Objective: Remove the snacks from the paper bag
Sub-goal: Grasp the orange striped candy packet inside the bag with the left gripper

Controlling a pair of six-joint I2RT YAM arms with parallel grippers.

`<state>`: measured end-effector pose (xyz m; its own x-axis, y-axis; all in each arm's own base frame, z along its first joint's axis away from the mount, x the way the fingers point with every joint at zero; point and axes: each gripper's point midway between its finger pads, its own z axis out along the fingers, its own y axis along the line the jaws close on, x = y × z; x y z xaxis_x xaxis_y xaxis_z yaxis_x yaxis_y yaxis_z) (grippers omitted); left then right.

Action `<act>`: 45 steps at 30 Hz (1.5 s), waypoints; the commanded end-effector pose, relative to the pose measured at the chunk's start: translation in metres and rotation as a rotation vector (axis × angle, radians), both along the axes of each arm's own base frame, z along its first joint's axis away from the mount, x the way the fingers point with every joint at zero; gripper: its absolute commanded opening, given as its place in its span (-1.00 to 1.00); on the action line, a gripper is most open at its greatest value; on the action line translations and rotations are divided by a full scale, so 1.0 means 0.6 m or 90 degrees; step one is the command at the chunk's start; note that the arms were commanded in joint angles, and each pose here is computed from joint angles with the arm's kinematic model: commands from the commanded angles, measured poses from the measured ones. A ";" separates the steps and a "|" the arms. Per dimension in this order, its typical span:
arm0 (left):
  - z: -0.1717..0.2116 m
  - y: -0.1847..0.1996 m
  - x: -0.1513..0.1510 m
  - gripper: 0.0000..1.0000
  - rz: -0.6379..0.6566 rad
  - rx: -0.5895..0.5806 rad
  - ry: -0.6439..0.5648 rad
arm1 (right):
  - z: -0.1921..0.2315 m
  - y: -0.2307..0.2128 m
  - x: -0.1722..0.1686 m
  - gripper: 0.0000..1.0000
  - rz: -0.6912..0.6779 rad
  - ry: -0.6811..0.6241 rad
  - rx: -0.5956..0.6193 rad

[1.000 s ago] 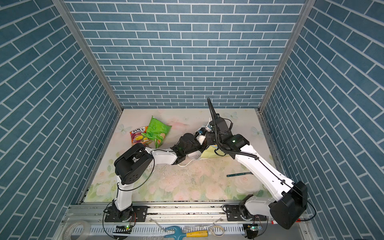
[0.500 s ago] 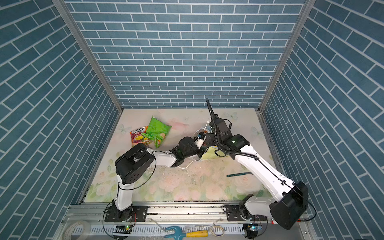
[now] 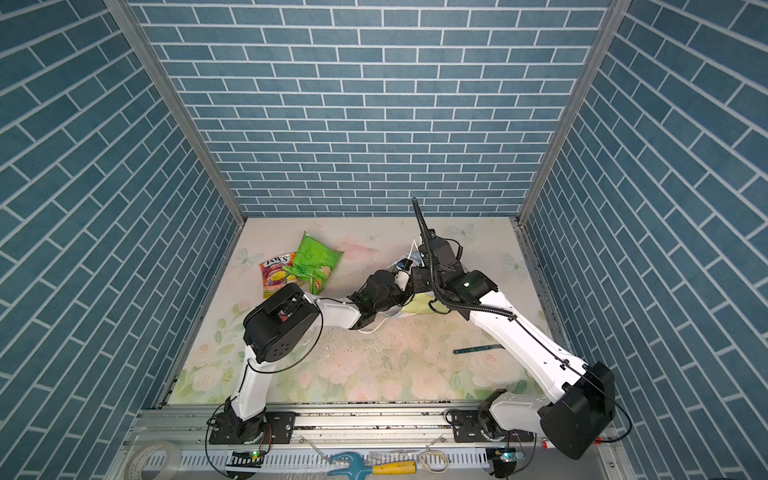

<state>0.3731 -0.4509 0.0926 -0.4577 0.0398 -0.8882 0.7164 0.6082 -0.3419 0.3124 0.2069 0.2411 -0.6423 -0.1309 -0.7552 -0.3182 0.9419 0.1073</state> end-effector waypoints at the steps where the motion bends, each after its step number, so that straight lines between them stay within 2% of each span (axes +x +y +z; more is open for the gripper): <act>1: -0.060 0.004 0.006 0.80 0.021 0.009 0.060 | 0.049 0.009 0.010 -1.00 0.008 -0.067 0.053; 4: -0.069 0.001 0.010 0.63 0.027 0.005 0.069 | 0.047 0.012 0.011 -1.00 0.009 -0.065 0.058; 7: -0.070 0.004 0.016 0.22 0.041 0.005 0.072 | 0.039 0.012 0.013 -1.00 0.007 -0.059 0.057; 11: -0.063 0.003 0.018 -0.08 0.046 -0.013 0.069 | 0.035 0.011 0.016 -1.00 0.003 -0.059 0.056; 15: -0.055 0.005 0.018 -0.71 0.048 -0.017 0.061 | 0.033 0.006 0.018 -1.00 -0.004 -0.057 0.054; 17: -0.051 0.008 0.018 -0.76 0.052 -0.013 0.058 | 0.031 0.005 0.017 -1.00 -0.005 -0.056 0.051; 20: -0.043 0.014 0.016 -1.00 0.055 -0.008 0.052 | 0.026 -0.001 0.016 -1.00 -0.014 -0.053 0.048; 34: 0.022 0.058 0.014 -1.00 0.083 0.008 -0.018 | 0.003 -0.015 0.015 -1.00 -0.039 -0.036 0.027; 41: 0.030 0.065 0.012 -1.00 0.087 -0.014 -0.002 | 0.002 -0.018 0.017 -1.00 -0.046 -0.034 0.022; 45: 0.024 0.073 0.018 -1.00 0.105 -0.030 0.036 | 0.002 -0.016 0.017 -1.00 -0.043 -0.032 0.024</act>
